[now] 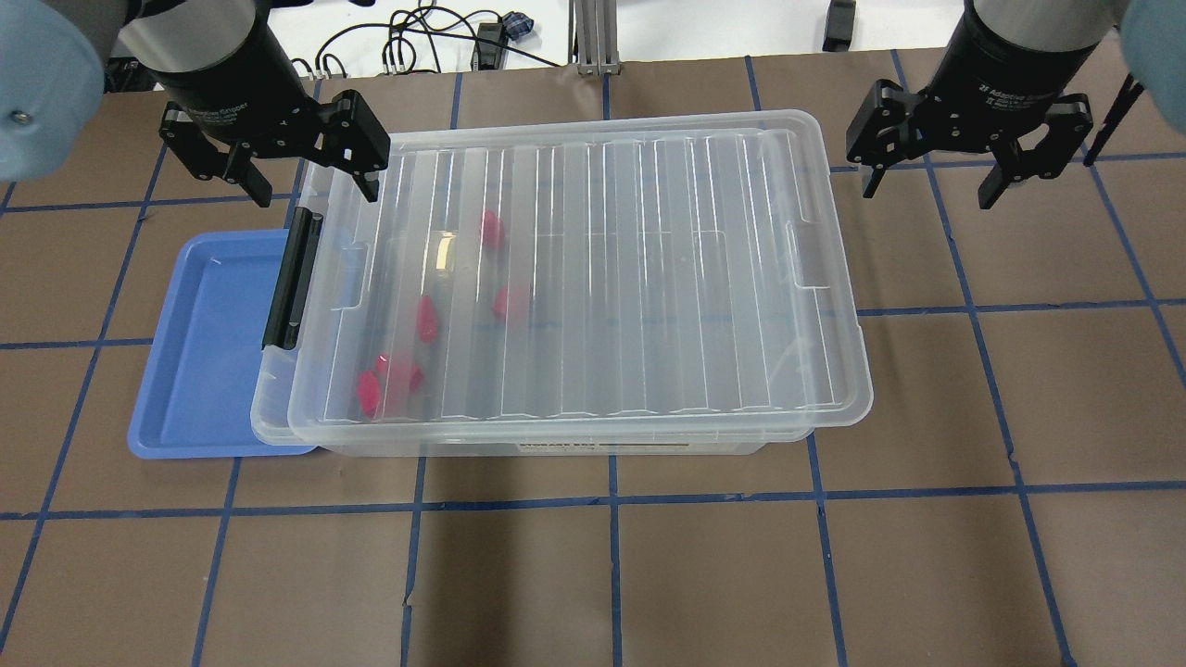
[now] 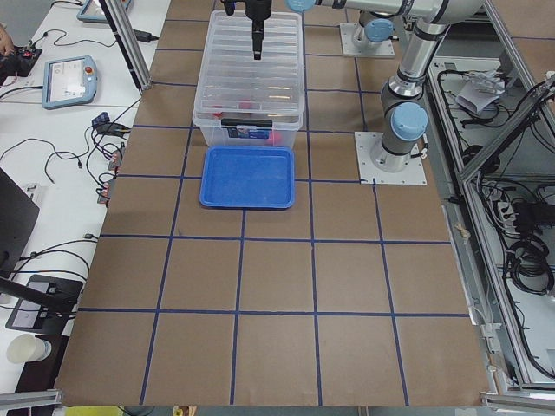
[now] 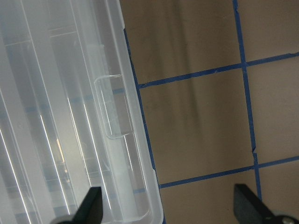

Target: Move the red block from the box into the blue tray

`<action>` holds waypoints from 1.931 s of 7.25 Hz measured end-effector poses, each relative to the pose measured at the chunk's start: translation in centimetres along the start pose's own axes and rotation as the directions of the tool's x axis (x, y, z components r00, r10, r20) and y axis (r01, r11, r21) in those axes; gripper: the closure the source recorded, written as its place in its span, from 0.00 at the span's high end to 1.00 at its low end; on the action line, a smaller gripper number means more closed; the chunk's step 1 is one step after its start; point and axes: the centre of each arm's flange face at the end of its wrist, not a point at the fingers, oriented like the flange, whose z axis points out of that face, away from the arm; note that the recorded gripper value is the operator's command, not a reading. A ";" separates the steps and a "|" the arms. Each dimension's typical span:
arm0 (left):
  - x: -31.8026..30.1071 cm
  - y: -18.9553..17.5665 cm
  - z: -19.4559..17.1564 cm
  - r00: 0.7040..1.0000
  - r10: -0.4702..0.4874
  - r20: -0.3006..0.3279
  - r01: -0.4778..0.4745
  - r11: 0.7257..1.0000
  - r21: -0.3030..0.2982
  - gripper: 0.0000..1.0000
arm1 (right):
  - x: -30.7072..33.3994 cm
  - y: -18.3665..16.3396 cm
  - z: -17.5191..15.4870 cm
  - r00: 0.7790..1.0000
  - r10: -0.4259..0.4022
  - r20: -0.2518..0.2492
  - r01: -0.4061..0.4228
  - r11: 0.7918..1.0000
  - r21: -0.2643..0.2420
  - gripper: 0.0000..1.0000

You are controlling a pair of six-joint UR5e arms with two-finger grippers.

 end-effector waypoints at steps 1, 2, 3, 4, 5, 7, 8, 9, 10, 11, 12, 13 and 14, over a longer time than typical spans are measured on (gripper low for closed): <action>0.0 0.0 0.0 1.000 0.000 0.000 0.000 1.000 0.000 1.00 | 0.0 0.0 0.0 1.000 0.001 -0.001 -0.001 1.000 -0.001 1.00; 0.0 0.0 0.0 1.000 0.000 0.000 0.000 1.000 -0.001 1.00 | 0.1 0.0 0.0 1.000 0.002 0.001 -0.002 1.000 0.000 1.00; 0.0 0.0 0.0 1.000 0.000 0.000 0.000 1.000 -0.001 1.00 | 0.1 0.0 0.0 1.000 0.002 0.003 -0.002 1.000 0.001 1.00; 0.0 0.0 0.1 1.000 0.000 0.000 0.000 1.000 -0.001 1.00 | 0.1 -0.1 0.0 1.000 0.002 0.006 -0.002 1.000 0.000 1.00; 0.0 0.0 0.1 1.000 0.000 0.000 0.000 1.000 -0.002 1.00 | 0.0 -0.1 0.1 1.000 0.002 0.008 -0.002 1.000 -0.004 1.00; 0.0 0.0 0.1 1.000 0.000 0.000 0.000 1.000 -0.003 1.00 | 0.2 -0.5 0.5 1.000 0.005 -0.002 -0.005 1.000 -0.003 1.00; 0.0 0.0 0.1 1.000 0.000 0.000 0.000 1.000 -0.003 1.00 | 0.7 -0.9 0.8 1.000 0.015 -0.006 -0.015 1.000 -0.005 1.00; 0.0 0.0 0.1 1.000 0.000 0.000 0.000 1.000 -0.004 1.00 | 1.8 -1.7 1.5 0.999 0.038 -0.007 -0.038 0.999 -0.023 1.00; 0.0 0.0 0.1 1.000 -0.001 0.000 0.001 1.000 -0.004 1.00 | 2.7 -2.8 3.1 0.998 0.061 -0.005 -0.061 0.996 -0.060 1.00; 0.0 0.0 0.1 1.000 -0.001 0.000 0.001 1.000 -0.004 1.00 | 3.1 -3.8 4.8 0.997 0.072 -0.004 -0.072 0.993 -0.096 1.00; 0.0 0.0 0.1 1.000 -0.001 0.000 0.001 1.000 -0.004 1.00 | 3.1 -4.5 6.0 0.997 0.074 -0.004 -0.074 0.990 -0.116 1.00; 0.0 0.0 0.1 1.000 -0.001 0.000 0.001 1.000 -0.004 1.00 | 2.8 -5.1 6.9 0.998 0.070 -0.005 -0.070 0.990 -0.125 1.00; 0.0 0.0 0.1 1.000 -0.001 -0.001 0.001 1.000 -0.004 1.00 | 2.1 -5.9 7.7 0.998 0.058 -0.003 -0.058 0.992 -0.113 1.00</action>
